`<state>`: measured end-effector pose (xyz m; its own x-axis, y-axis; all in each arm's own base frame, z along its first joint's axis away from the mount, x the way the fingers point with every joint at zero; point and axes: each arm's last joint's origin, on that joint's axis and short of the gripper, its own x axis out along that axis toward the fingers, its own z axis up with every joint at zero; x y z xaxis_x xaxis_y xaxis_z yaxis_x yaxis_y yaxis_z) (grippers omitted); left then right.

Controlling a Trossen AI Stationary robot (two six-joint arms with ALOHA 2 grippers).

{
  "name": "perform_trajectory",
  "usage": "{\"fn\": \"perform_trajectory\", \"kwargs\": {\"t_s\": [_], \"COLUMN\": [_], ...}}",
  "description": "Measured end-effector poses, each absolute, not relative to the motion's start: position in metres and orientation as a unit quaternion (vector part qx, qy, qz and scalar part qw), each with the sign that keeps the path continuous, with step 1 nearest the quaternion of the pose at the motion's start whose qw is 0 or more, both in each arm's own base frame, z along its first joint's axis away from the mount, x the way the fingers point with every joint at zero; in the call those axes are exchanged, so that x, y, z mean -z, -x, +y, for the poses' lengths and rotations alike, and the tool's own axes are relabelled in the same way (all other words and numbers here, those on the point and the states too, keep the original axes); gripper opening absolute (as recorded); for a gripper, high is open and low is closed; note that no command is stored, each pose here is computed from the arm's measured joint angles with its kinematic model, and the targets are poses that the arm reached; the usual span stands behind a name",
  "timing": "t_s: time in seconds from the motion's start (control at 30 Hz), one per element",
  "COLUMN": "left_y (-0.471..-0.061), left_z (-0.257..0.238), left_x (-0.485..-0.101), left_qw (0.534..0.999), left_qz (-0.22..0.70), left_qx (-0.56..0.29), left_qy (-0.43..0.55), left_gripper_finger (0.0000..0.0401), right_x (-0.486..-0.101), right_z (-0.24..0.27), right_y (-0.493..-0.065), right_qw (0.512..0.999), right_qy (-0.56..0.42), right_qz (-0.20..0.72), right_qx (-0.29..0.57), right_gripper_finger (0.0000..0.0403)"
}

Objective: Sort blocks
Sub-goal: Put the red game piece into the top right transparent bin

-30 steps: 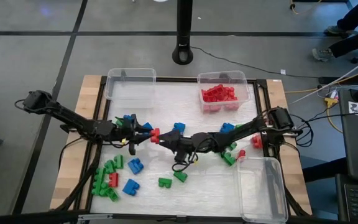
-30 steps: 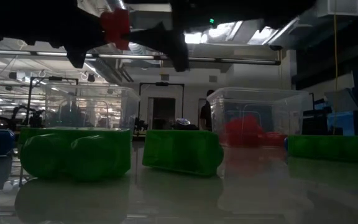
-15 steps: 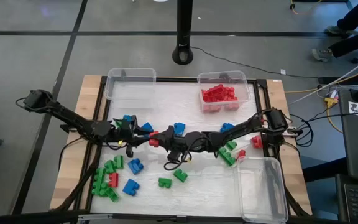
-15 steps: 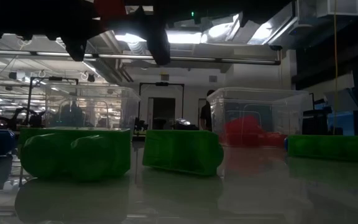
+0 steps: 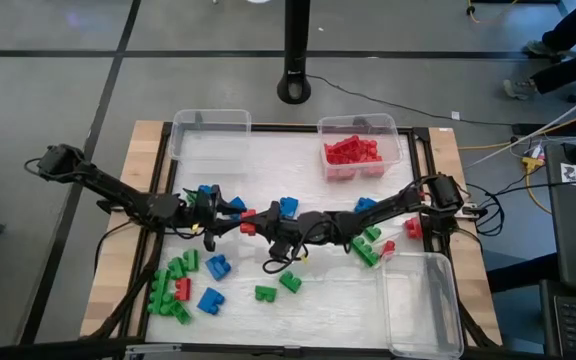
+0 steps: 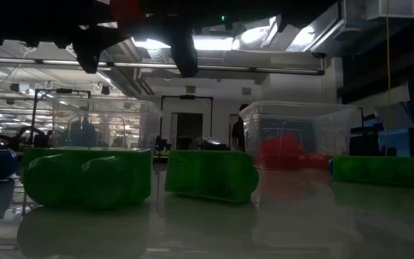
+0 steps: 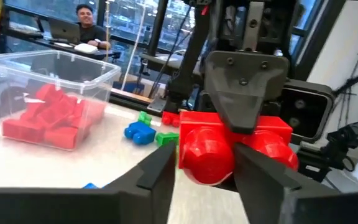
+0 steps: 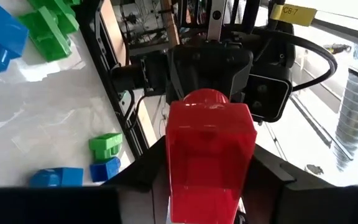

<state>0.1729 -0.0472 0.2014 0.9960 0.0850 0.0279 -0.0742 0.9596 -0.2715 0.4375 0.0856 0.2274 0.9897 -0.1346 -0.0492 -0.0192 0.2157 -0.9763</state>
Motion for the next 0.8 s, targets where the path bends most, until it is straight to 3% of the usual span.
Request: {"fn": "perform_trajectory", "kwargs": {"t_s": [0.23, 0.57, 0.8], "left_y": [-0.171, -0.168, -0.168], "left_z": [-0.046, -0.045, -0.045], "left_x": [-0.201, -0.195, -0.194], "left_qw": [0.992, 0.994, 0.995], "left_qz": [-0.008, 0.031, 0.036], "left_qx": [-0.046, -0.05, -0.052], "left_qy": [0.115, 0.088, 0.082], "left_gripper_finger": [0.0201, 0.0205, 0.0205], "right_x": [-0.236, -0.266, -0.264], "right_z": [0.089, 0.075, 0.057], "right_y": [-0.431, -0.406, -0.397], "right_qw": [0.777, 0.777, 0.771], "right_qy": [0.621, 0.595, 0.566], "right_qz": [0.091, 0.19, 0.272], "right_qx": [0.05, 0.075, 0.11], "right_gripper_finger": [0.0142, 0.0143, 0.0143]}}
